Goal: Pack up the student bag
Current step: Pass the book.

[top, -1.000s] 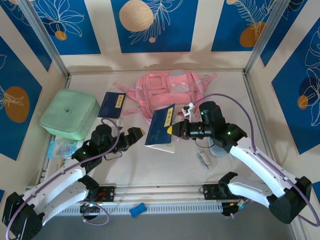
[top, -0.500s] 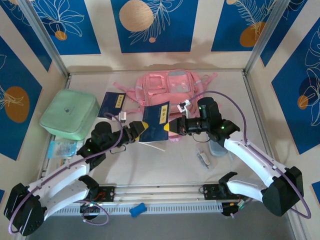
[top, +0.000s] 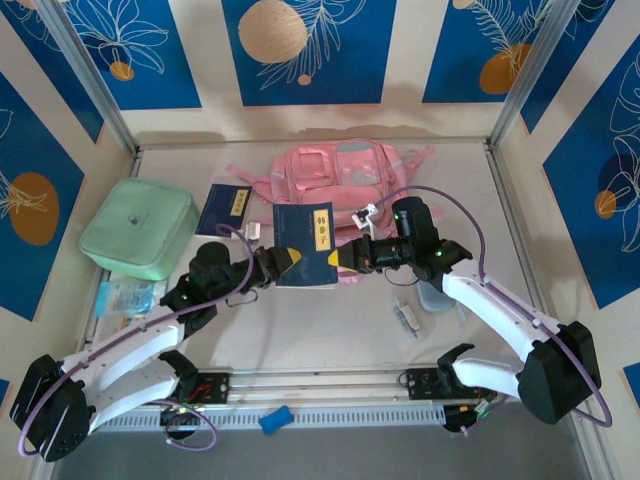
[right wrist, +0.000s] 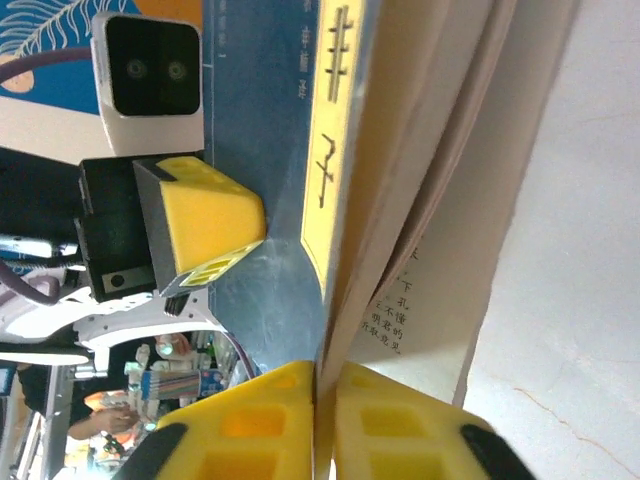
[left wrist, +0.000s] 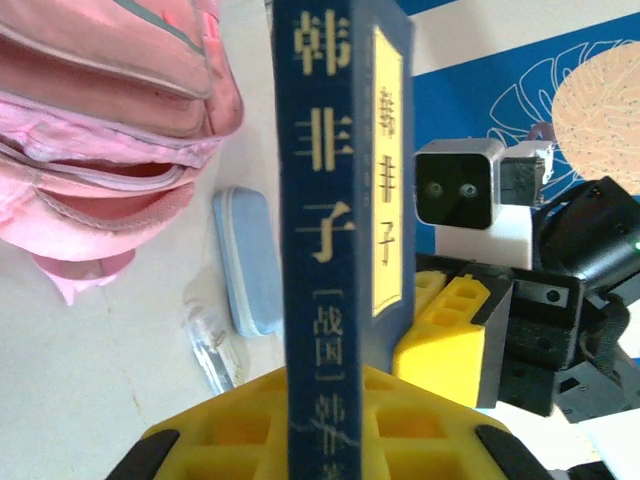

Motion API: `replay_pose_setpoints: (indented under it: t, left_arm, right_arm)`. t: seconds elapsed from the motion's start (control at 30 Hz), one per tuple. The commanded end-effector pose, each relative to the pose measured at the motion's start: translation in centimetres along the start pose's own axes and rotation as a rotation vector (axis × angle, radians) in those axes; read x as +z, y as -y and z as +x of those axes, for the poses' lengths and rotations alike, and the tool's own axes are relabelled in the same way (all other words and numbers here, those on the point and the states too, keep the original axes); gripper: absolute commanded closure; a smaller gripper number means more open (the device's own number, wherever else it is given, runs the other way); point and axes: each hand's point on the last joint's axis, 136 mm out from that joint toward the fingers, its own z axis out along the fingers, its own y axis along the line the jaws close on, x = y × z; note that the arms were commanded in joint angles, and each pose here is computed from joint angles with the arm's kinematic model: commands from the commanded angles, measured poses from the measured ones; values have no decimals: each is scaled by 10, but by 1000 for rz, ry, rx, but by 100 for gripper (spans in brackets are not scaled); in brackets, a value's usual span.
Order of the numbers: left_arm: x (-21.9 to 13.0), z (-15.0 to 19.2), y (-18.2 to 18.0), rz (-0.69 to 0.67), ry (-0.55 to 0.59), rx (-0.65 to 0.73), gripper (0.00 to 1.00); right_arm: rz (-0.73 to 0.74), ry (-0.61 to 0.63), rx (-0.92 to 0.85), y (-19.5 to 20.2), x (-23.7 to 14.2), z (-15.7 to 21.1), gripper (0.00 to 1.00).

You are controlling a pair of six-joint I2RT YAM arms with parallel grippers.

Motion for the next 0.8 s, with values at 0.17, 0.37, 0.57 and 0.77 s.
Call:
replay_pose_setpoints:
  t: [0.17,0.37,0.57,0.77]
  left_arm:
    - [0,-15,48,148,52,71,100]
    - [7,-15,40,126,56,77,100]
    - [10,-15,31,94,56,80,100]
    - [12,-13,25,74,49,95,100]
  right_arm:
    - [-42,-45,116,21,-3,14,27]
    - [-185,-70,82,-10,1,11,30]
    - [-192,-51,90,-12,2,5,46]
    - [-183,-68,101,-9,10,6,68]
